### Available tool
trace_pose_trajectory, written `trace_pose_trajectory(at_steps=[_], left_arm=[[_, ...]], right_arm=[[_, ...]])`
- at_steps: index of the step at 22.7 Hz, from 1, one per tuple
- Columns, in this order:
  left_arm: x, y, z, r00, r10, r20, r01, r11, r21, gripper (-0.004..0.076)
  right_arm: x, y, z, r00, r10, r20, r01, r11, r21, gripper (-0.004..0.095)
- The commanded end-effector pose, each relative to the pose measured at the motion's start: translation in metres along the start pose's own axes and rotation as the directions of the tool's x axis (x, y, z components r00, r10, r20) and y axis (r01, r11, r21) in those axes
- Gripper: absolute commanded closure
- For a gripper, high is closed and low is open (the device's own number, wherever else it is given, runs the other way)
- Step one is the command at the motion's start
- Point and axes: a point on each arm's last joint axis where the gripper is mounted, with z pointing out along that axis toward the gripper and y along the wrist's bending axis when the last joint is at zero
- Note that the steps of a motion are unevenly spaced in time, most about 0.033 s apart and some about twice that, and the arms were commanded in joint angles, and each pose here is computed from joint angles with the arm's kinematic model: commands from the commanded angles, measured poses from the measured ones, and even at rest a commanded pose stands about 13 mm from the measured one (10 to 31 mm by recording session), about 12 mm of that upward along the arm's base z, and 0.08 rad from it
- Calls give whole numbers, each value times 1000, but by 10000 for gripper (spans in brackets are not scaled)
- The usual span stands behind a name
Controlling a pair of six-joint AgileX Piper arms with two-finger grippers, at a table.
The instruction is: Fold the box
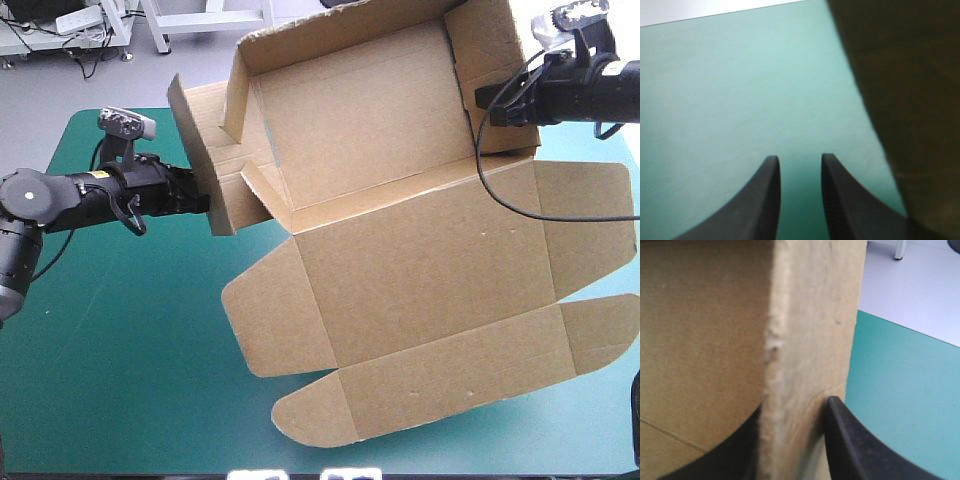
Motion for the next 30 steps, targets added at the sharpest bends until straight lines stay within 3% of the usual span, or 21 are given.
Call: trace_pose_trajectory(at_steps=[1, 7, 10, 15, 19, 22, 30], left_arm=[[-23, -31, -15, 983, -21, 181, -21, 974, 227, 517], [-28, -55, -26, 966, -46, 253, -83, 875, 476, 517], [-25, -59, -28, 973, -34, 228, -93, 847, 524, 506], [-33, -64, -34, 947, -95, 306, -110, 802, 588, 344], [-34, -64, -34, 946, -98, 310, -108, 804, 584, 328], [-36, -55, -29, 940, -102, 326, -79, 863, 498, 328], [-37, -38, -21, 942, -128, 311, 19, 943, 333, 328]], right_arm=[[-10, 18, -13, 997, -7, 73, 12, 997, -77, 926], [-8, 12, -6, 999, -1, 54, 5, 998, -67, 926], [-6, 8, -4, 999, -9, 34, 11, 999, -43, 926], [-7, 10, -4, 999, 15, 40, -12, 998, -57, 926], [-9, 13, -4, 998, 27, 57, -22, 996, -90, 926], [-9, 21, 1, 999, 10, 48, -4, 994, -113, 926], [-13, 39, 27, 999, -14, 29, 14, 1000, -23, 926]])
